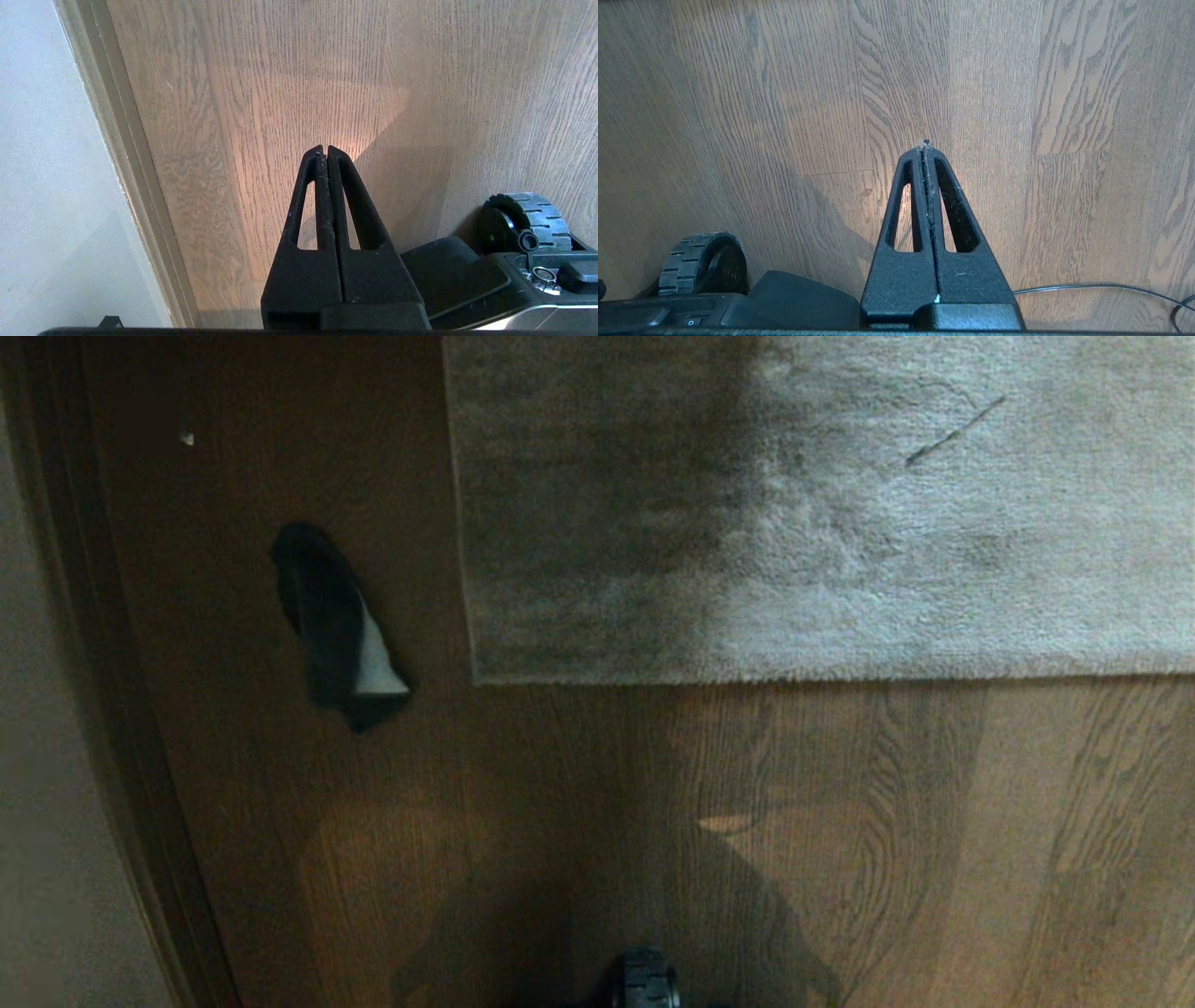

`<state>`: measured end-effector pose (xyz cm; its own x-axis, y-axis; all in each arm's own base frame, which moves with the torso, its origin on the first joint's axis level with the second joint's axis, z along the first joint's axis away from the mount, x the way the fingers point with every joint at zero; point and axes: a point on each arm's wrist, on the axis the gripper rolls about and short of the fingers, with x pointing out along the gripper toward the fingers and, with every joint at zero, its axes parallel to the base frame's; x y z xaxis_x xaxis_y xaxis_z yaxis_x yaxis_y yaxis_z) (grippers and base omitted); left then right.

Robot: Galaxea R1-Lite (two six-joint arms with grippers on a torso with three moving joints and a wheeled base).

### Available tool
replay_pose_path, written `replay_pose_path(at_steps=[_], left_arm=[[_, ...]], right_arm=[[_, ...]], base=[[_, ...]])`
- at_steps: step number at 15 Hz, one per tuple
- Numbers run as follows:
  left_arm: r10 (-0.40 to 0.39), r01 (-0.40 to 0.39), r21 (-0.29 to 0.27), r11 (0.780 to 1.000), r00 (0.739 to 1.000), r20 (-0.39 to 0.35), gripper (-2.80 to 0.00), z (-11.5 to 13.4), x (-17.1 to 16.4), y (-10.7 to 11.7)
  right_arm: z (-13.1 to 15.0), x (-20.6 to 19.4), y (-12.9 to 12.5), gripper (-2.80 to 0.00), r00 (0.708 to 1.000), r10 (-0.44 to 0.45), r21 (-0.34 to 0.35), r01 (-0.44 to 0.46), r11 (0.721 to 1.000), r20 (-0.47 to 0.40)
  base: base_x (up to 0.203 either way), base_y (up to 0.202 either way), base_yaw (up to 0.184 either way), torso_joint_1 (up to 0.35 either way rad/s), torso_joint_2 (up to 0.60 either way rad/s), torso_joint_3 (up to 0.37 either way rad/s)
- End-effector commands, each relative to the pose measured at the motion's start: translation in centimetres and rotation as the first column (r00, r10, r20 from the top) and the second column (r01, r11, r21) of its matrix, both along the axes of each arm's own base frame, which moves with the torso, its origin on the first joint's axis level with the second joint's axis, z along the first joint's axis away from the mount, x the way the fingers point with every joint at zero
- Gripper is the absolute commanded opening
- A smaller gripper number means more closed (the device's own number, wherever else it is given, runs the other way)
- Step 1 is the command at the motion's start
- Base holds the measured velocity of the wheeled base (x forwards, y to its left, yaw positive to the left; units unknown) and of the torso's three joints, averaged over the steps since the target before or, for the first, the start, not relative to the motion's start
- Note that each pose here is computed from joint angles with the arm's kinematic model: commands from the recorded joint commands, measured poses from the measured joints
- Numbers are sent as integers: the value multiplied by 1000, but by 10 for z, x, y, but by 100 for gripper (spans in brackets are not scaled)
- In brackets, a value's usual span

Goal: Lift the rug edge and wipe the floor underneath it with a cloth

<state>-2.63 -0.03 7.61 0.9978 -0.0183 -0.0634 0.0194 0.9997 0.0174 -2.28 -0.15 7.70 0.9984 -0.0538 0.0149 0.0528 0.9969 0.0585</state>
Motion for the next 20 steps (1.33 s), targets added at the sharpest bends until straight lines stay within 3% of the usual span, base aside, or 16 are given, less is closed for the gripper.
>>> replay_pose_path(at_steps=[1,15,20], left_arm=[[0,0,-2,1000,1000,-1,-280,0,0,0],[1,-1,-15,1000,1000,5,-280,0,0,0],[1,-1,-18,1000,1000,5,-280,0,0,0]], right_arm=[[0,0,0,-280,1000,0,1,0,1000,0],[0,0,0,-280,1000,0,1,0,1000,0],[0,0,0,-280,1000,0,1,0,1000,-1]], base=[[0,0,0,0,0,0],[0,0,0,0,0,0],[0,0,0,1,2,142]])
